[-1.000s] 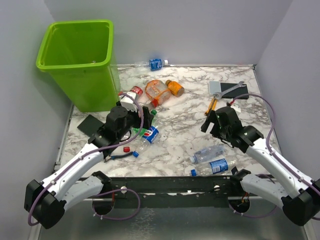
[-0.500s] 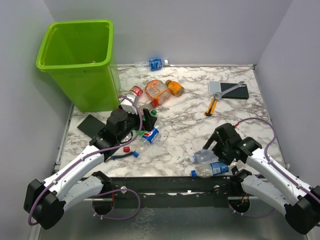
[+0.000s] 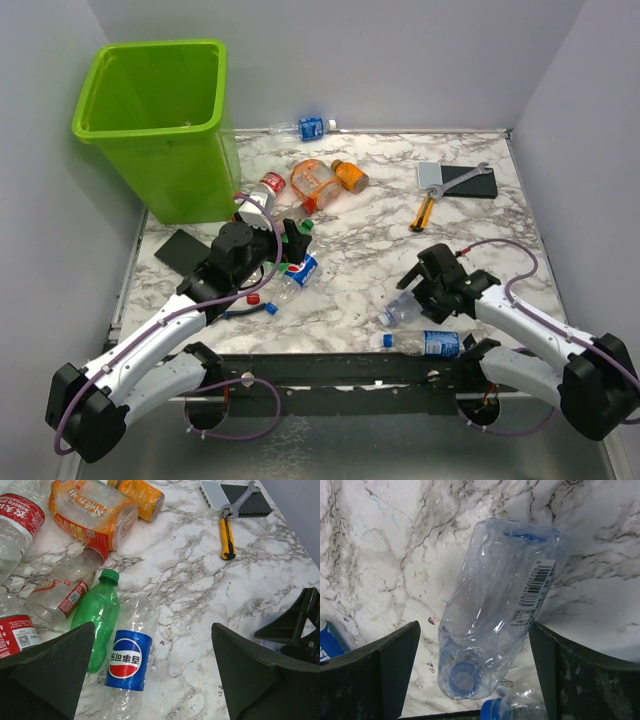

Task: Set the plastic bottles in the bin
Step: Move the plastic bottle to the center of the board.

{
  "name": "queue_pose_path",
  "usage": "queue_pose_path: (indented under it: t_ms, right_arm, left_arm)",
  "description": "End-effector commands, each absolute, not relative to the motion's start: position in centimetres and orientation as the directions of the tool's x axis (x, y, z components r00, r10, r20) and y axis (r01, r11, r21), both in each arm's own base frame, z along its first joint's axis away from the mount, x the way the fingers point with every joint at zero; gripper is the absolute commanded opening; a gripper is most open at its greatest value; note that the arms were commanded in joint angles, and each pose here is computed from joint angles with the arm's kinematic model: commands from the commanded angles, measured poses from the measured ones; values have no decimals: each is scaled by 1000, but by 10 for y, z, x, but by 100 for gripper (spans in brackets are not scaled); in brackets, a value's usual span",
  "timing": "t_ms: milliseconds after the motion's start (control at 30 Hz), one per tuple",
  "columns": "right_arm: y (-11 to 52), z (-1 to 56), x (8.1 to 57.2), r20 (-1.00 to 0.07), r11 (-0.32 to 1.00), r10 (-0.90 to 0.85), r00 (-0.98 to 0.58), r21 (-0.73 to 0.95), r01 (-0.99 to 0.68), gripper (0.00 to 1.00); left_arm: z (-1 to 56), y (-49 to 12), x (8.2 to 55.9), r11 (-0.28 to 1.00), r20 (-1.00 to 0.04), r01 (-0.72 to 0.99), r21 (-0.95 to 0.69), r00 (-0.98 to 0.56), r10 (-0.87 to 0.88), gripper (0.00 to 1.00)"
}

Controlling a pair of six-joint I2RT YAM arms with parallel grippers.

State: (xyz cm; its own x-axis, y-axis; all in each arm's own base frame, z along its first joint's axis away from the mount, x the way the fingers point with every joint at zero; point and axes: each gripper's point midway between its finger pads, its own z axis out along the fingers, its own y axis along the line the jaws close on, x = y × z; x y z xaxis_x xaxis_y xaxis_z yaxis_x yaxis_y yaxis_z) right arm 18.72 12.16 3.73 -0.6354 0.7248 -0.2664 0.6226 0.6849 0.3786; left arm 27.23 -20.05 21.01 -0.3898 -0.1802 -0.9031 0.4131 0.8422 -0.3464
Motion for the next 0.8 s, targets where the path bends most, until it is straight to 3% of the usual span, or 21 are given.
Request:
queue_pose_path:
  t_ms: [0, 267, 600, 767]
  right_arm:
    - [124, 39, 214, -334, 691, 722, -606, 398, 604, 92]
    - [131, 34, 232, -387, 790, 612, -690, 338, 511, 90]
    - [147, 64, 265, -509, 932, 349, -787, 273, 237, 57]
    - [143, 65, 274, -508, 928, 369, -778, 253, 275, 46]
  left_arm:
    - [207, -198, 273, 852, -907, 401, -336, -383, -177, 99]
    - [204, -197, 273, 858, -907, 395, -328, -387, -168, 99]
    - [202, -197, 274, 860, -905, 394, -325, -393, -162, 99]
    - [201, -198, 274, 860, -904, 393, -326, -395, -163, 99]
